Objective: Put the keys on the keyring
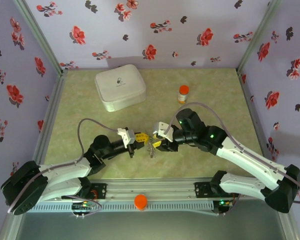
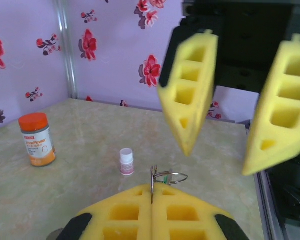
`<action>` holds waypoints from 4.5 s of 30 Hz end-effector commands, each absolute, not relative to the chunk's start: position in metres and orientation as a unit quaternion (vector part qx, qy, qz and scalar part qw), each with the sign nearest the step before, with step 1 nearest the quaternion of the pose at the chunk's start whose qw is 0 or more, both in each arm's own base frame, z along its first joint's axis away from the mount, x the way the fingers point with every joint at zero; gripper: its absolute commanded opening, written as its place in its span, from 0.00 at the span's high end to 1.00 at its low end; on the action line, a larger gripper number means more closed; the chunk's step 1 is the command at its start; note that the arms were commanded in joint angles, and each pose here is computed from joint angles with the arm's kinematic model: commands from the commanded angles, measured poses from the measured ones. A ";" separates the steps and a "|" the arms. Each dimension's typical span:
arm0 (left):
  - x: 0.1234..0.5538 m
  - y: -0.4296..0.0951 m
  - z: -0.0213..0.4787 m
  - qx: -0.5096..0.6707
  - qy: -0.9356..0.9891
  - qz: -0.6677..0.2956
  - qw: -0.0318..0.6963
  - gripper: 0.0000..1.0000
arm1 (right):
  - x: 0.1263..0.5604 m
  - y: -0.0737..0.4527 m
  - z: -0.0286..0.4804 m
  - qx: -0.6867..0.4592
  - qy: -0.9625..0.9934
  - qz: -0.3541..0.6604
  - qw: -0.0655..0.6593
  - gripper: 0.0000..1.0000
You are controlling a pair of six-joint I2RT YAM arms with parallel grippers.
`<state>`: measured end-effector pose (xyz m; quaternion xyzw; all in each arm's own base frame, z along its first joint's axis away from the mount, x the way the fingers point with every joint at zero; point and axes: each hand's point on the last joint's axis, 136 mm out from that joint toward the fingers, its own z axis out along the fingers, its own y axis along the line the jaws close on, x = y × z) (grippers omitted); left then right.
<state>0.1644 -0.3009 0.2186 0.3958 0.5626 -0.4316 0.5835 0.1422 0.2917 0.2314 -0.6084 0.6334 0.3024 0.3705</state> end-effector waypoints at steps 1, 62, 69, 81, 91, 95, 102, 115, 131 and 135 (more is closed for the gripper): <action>0.168 -0.299 0.244 0.361 0.541 -0.451 0.611 1.00 | 0.153 0.294 0.238 -0.595 0.631 0.287 0.408 0.66; 0.141 -0.313 0.257 0.445 0.458 -0.458 0.619 1.00 | 0.145 0.289 0.262 -0.545 0.594 0.468 0.362 0.74; 0.139 -0.316 0.258 0.449 0.451 -0.467 0.614 1.00 | 0.142 0.293 0.249 -0.556 0.603 0.460 0.339 0.73; 0.137 -0.317 0.259 0.448 0.453 -0.474 0.608 1.00 | 0.142 0.298 0.238 -0.569 0.610 0.447 0.324 0.94; 0.152 -0.308 0.229 0.480 0.559 -0.388 0.554 0.69 | 0.148 0.284 0.236 -0.624 0.635 0.320 0.324 1.00; 0.154 -0.304 0.225 0.499 0.578 -0.360 0.536 0.73 | 0.148 0.281 0.230 -0.658 0.639 0.265 0.299 1.00; 0.150 -0.310 0.223 0.517 0.576 -0.366 0.516 0.81 | 0.146 0.293 0.237 -0.682 0.623 0.253 0.289 1.00; 0.150 -0.313 0.226 0.513 0.571 -0.374 0.520 1.00 | 0.153 0.298 0.242 -0.652 0.640 0.247 0.323 0.73; 0.161 -0.307 0.243 0.404 0.566 -0.437 0.571 1.00 | 0.163 0.290 0.228 -0.610 0.649 0.237 0.389 0.62; 0.164 -0.307 0.244 0.397 0.569 -0.437 0.572 1.00 | 0.162 0.297 0.228 -0.609 0.645 0.248 0.389 0.64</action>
